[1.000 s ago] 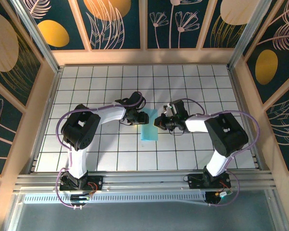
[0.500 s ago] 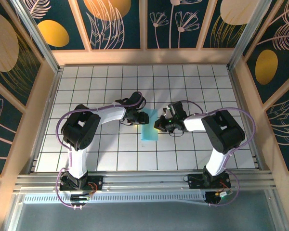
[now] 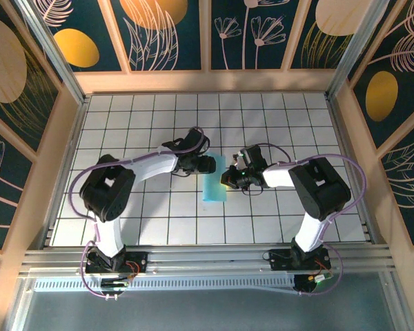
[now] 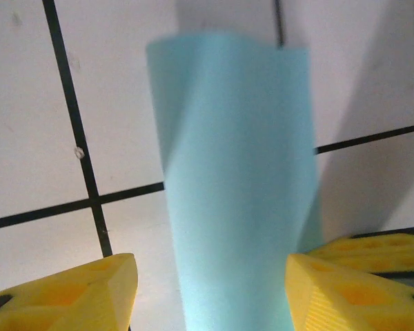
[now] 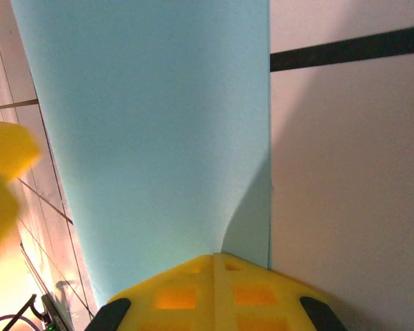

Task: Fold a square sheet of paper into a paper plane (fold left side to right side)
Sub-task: Hold the square sheet of paper at the center of the table, then first fold the square sheet of paper in half at the center of the table, then hold the square sheet of paper at the center of the table.

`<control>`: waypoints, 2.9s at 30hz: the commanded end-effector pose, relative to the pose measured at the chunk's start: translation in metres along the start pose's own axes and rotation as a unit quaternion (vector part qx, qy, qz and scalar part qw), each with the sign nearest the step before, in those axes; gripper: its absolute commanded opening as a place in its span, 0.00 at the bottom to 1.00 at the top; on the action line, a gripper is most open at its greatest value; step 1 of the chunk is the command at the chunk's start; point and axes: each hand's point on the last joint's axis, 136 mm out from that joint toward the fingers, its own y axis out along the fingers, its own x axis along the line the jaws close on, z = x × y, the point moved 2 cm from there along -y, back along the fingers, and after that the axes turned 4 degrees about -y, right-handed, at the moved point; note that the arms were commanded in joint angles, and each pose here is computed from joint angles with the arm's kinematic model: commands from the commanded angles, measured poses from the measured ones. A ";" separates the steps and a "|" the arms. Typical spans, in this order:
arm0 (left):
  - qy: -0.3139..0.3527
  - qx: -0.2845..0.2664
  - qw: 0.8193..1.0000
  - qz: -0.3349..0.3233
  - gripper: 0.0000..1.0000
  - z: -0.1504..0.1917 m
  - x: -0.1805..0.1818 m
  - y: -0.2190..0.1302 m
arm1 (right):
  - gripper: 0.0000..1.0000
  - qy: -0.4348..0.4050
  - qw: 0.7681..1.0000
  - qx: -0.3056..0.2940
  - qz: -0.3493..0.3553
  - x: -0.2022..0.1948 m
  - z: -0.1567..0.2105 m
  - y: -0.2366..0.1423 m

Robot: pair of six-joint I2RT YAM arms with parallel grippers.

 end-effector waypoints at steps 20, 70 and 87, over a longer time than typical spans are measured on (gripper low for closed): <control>-0.017 0.052 0.992 0.117 0.06 0.038 -0.009 0.032 | 0.00 0.015 0.996 0.032 0.084 -0.037 0.021 0.009; -0.024 0.012 0.991 0.132 0.00 0.036 0.014 0.016 | 0.00 0.007 0.991 0.048 0.123 -0.050 0.025 0.009; -0.030 0.048 0.995 0.080 0.00 0.062 0.037 0.042 | 0.00 -0.002 0.993 0.047 0.108 -0.041 0.022 0.010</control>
